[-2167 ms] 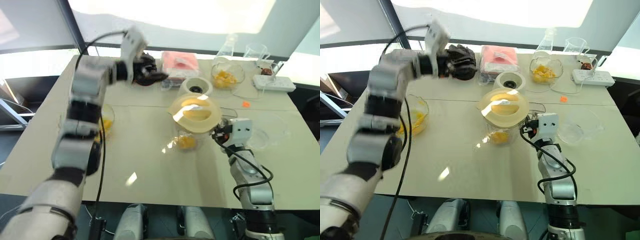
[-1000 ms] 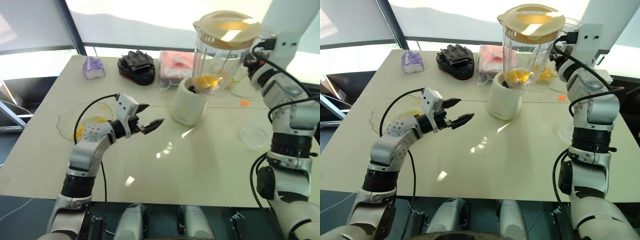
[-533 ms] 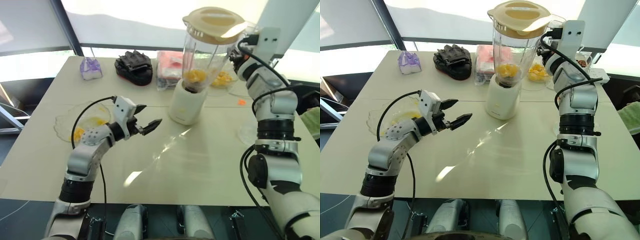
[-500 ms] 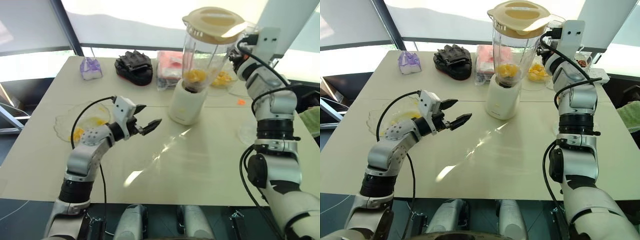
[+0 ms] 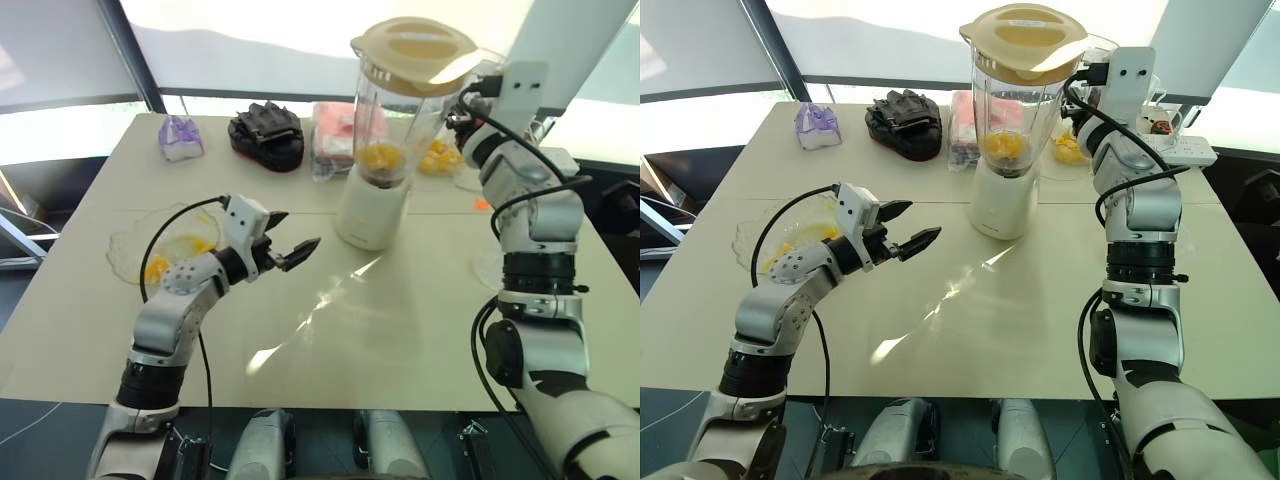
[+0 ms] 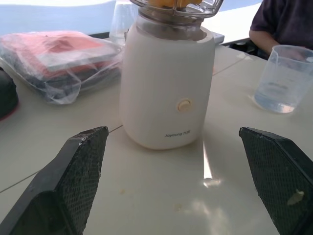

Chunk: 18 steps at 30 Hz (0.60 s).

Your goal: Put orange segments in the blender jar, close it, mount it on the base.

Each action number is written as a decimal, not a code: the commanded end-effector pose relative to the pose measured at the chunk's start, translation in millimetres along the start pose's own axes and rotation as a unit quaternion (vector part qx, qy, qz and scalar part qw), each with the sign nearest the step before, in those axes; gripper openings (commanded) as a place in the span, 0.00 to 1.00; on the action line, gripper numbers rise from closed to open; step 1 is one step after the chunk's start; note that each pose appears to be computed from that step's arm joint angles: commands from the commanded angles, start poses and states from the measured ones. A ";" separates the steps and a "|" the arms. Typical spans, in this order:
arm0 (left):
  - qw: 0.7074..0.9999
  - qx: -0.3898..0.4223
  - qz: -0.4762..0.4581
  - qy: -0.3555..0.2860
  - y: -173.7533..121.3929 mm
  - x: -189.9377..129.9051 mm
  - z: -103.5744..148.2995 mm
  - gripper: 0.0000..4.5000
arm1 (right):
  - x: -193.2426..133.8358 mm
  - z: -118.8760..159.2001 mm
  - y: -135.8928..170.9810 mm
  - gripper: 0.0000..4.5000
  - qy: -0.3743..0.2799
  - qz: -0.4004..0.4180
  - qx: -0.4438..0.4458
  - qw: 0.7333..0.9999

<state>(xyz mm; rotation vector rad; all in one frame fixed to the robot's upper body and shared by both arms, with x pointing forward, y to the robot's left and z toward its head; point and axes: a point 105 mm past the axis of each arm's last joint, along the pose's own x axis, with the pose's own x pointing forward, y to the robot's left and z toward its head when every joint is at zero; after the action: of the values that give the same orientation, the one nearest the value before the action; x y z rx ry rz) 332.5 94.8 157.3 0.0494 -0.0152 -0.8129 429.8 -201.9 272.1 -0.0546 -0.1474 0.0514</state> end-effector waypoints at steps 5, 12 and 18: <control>0.999 0.017 -0.010 -0.027 -8.9 4.4 19.3 1.00 | -5.1 -0.6 0.8 0.21 0.006 0.003 -0.013 1.000; 1.000 0.016 -0.005 -0.023 -5.4 3.7 15.7 1.00 | -3.3 -18.5 0.9 0.21 0.035 -0.006 0.000 0.999; 1.000 0.014 0.002 -0.020 -1.9 2.4 8.2 1.00 | -2.2 -26.7 -5.7 0.21 0.068 -0.023 -0.003 0.997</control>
<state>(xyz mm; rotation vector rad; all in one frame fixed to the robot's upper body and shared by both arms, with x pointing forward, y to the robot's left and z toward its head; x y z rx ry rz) 333.3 92.7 160.9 0.0487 -0.0337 -0.8049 430.3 -205.7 255.3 -0.0380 -0.0643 0.0165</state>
